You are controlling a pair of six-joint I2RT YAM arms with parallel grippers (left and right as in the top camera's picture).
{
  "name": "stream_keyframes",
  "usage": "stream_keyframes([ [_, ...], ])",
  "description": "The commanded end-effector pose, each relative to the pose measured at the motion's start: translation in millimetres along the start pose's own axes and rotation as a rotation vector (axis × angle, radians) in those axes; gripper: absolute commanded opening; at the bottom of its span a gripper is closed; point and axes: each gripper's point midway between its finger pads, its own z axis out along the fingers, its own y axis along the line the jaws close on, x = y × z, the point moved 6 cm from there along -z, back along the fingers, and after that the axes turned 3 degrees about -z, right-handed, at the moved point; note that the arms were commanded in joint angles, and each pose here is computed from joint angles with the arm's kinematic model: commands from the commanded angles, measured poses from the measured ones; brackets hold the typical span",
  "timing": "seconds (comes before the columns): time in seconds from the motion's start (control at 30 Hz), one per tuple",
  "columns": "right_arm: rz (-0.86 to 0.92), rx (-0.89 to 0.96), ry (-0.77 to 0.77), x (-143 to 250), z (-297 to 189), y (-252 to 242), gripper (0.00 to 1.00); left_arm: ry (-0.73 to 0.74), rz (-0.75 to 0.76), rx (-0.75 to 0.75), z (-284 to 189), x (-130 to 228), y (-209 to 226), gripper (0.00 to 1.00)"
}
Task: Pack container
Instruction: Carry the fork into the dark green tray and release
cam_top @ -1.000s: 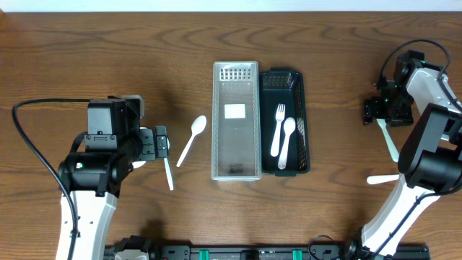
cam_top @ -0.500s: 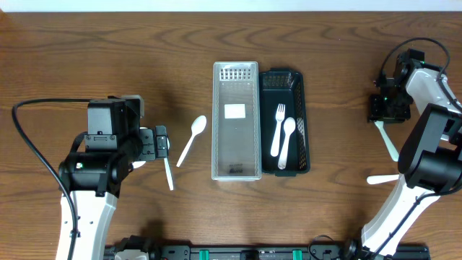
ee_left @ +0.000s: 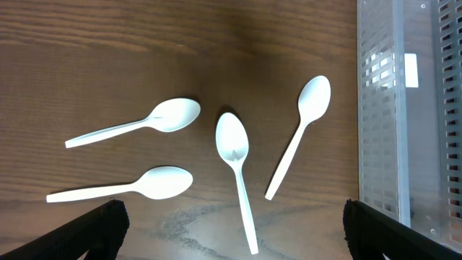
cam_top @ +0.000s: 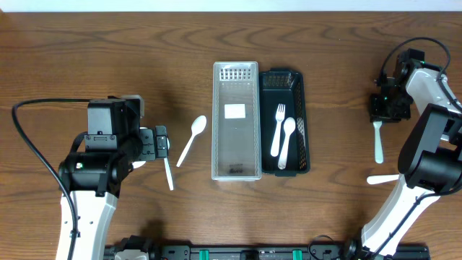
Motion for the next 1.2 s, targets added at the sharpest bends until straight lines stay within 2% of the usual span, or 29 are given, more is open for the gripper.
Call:
stream_keyframes([
  [0.0, 0.015, 0.022, 0.061, 10.3, 18.4, -2.1, 0.18, -0.011, -0.013, 0.001, -3.4, -3.9, -0.3, 0.97],
  [0.1, 0.034, 0.022, 0.057, 9.6, 18.4, -2.1, 0.15, -0.011, -0.013, 0.001, -3.4, -3.9, -0.3, 0.97],
  [0.23, 0.041, 0.008, 0.047, 8.0, 18.5, -0.7, 0.01, -0.011, -0.013, 0.001, -3.4, -3.9, -0.3, 0.97],
  [0.43, 0.112, 0.000, 0.022, 2.5, 3.6, 5.5, 0.01, -0.011, -0.013, 0.001, -3.4, -3.9, -0.3, 0.97],
  [0.57, 0.084, -0.046, -0.050, -8.9, -40.5, 24.4, 0.01, -0.011, -0.013, 0.001, -3.4, -3.9, -0.3, 0.97],
  [0.73, 0.022, -0.067, -0.189, -12.5, -120.6, 67.3, 0.01, -0.011, -0.013, 0.001, -3.4, -3.9, -0.3, 0.97],
  [0.97, -0.097, -0.133, -0.417, 12.2, -217.1, 161.0, 0.01, -0.011, -0.013, 0.001, -3.4, -3.9, -0.3, 0.97],
  [1.17, -0.155, -0.198, -0.404, 35.3, -220.7, 230.4, 0.01, -0.011, -0.014, 0.001, -3.4, -3.8, -0.4, 0.97],
])
